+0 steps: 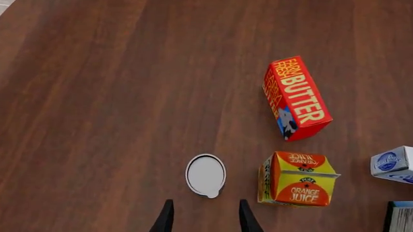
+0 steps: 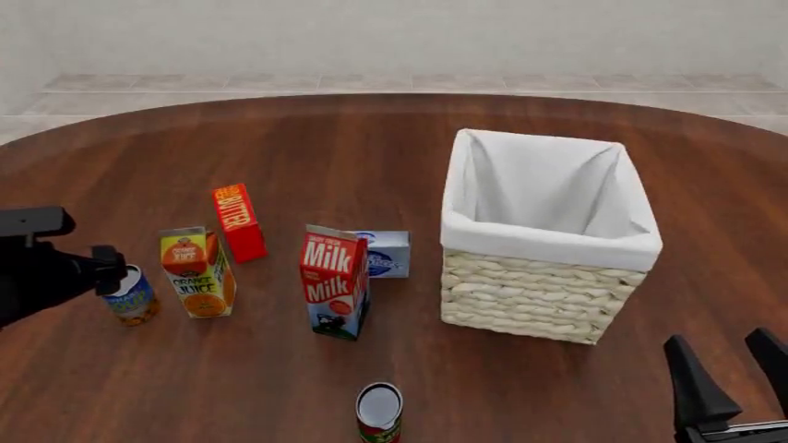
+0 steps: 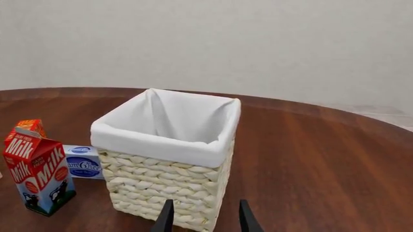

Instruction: Pick up the alphabet soup and the tomato sauce, and put them in the basket.

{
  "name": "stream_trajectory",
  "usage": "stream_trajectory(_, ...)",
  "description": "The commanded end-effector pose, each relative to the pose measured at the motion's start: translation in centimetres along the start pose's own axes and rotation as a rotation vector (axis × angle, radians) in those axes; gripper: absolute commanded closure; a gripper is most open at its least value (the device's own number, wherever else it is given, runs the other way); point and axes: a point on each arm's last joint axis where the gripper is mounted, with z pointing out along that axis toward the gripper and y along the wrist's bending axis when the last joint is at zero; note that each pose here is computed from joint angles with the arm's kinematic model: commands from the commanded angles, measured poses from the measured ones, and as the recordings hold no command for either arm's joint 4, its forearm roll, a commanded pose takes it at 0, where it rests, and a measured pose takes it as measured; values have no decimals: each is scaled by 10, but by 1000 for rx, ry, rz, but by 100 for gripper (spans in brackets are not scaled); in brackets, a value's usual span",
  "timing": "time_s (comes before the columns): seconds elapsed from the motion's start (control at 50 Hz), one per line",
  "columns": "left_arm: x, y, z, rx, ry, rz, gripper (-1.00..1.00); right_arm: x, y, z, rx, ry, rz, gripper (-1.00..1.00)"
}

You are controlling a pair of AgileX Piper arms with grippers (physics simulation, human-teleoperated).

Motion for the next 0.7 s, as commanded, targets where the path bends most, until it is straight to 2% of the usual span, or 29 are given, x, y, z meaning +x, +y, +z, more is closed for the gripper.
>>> stream_trajectory(0.02, 4, 0, 12, 0, 12, 9, -100, 0, 0, 0, -2, 0, -1, -100)
stream_trajectory(0.7, 18, 4, 39, -12, 54, 31, -100, 0, 0, 0, 5, -2, 0, -100)
